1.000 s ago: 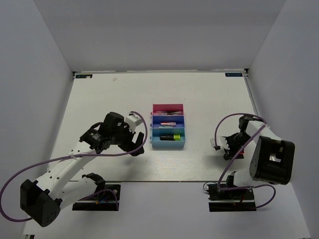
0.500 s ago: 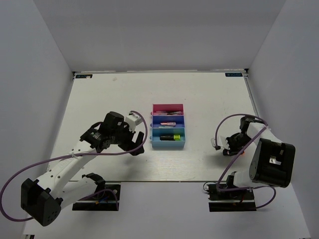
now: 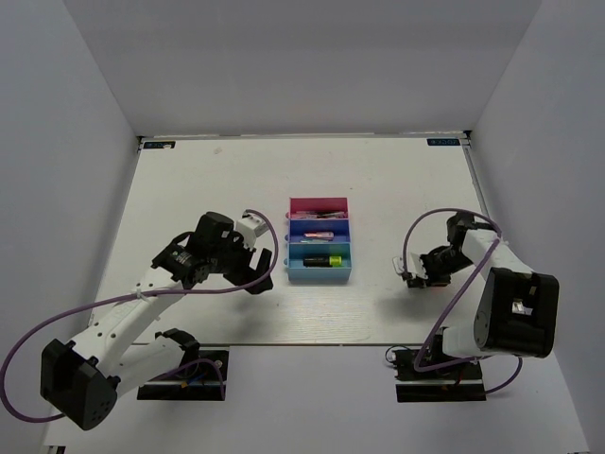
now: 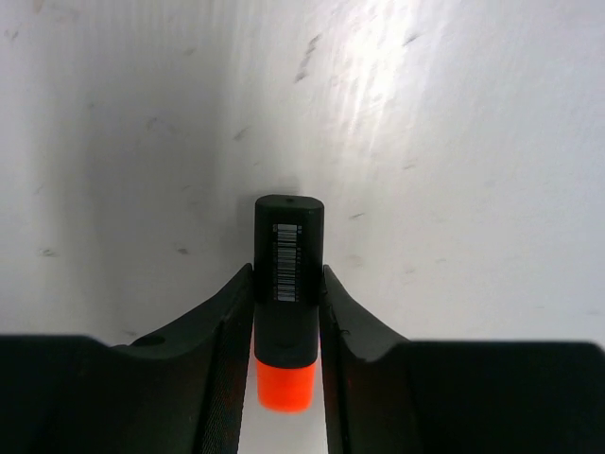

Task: Sort the stationery into containers
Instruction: Pick up the pen from the center of the board, then place the pen in the storage box.

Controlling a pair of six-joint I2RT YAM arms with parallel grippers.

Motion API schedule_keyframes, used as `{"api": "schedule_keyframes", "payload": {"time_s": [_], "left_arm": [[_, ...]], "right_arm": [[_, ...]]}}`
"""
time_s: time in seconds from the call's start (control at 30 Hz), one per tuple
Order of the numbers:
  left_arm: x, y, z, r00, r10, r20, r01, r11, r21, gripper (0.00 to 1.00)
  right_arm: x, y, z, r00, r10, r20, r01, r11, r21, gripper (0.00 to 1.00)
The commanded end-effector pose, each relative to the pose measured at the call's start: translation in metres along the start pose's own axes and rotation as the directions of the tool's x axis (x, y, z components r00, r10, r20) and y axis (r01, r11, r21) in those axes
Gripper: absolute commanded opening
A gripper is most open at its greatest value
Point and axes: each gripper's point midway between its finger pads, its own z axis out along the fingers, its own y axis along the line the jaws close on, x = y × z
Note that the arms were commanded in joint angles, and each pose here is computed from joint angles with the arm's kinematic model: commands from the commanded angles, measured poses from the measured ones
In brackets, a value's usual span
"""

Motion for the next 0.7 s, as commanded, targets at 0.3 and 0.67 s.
{"api": "schedule_keyframes", "payload": {"time_s": [0.3,0.67], "left_arm": [[-0.007,0.000,0.003,0.999,-0.015,0.030,0.014,0.999,0.031,0.96],[-0.007,0.000,0.003,0.999,-0.020,0.043,0.018,0.999,0.034,0.96]], "right_arm": [[-0.101,-0.118,-0.042,0.945,-0.246,0.214,0.206,0.960,0.192,0.00],[-0.198,-0.157,-0.040,0.886,-0.318,0.337,0.273,0.946,0.174,0.00]]}}
